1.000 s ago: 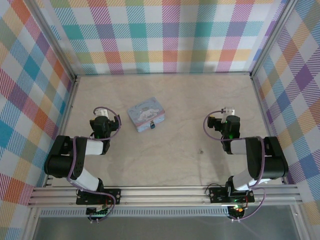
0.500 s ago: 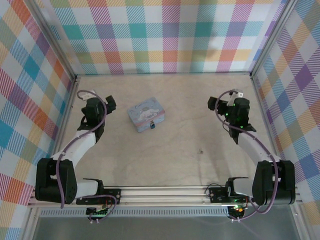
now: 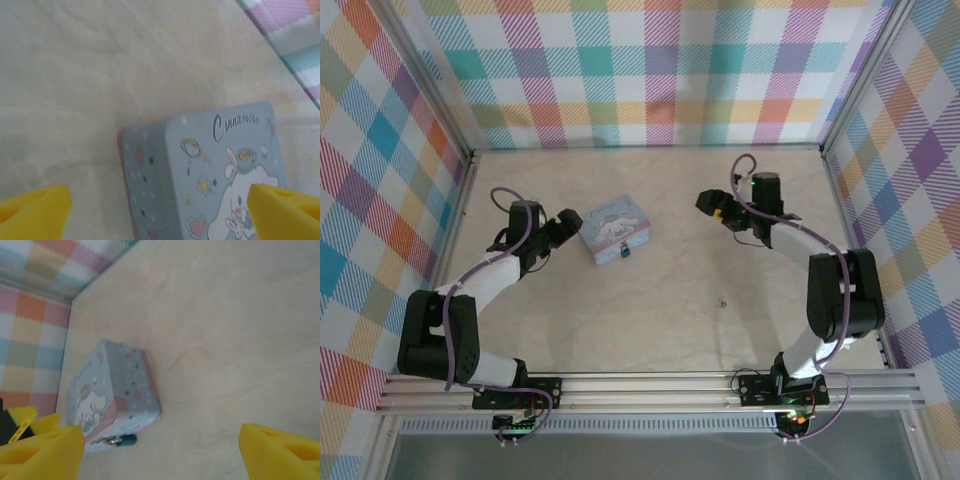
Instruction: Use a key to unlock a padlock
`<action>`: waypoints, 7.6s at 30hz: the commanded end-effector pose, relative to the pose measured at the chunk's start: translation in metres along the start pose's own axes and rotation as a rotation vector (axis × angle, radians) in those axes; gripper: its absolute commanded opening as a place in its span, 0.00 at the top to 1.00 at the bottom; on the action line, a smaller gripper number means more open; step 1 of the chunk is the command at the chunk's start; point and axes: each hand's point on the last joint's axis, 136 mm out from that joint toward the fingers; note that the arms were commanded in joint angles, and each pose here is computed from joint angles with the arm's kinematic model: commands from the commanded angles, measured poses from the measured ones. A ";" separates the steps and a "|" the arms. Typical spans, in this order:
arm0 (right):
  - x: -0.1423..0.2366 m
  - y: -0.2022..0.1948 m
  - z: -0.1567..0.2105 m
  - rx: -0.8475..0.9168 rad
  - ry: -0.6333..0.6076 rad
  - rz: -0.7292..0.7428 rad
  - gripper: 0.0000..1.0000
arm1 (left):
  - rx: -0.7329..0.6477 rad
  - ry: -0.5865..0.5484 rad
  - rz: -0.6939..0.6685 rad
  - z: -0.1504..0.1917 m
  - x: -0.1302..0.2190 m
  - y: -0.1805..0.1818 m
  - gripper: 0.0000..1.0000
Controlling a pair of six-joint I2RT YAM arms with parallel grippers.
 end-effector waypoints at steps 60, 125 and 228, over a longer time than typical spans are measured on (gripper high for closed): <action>-0.009 -0.003 0.092 0.101 0.173 0.129 0.34 | -0.178 0.222 0.292 0.089 -0.053 -0.152 0.12; 0.083 -0.150 0.188 -0.151 0.215 0.825 0.82 | -0.655 0.362 0.187 0.226 0.041 -0.158 0.19; 0.144 0.195 0.164 0.429 0.026 -0.420 0.98 | -0.250 0.194 0.949 0.104 0.162 -0.277 0.61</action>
Point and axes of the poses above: each hand's point on the last joint's axis, 136 mm out from that joint toward the fingers, its own x axis back along the fingers, its own y axis along the line the jaws close on, z = x × y, and after that the axes turned 11 degrees about -x, right-handed
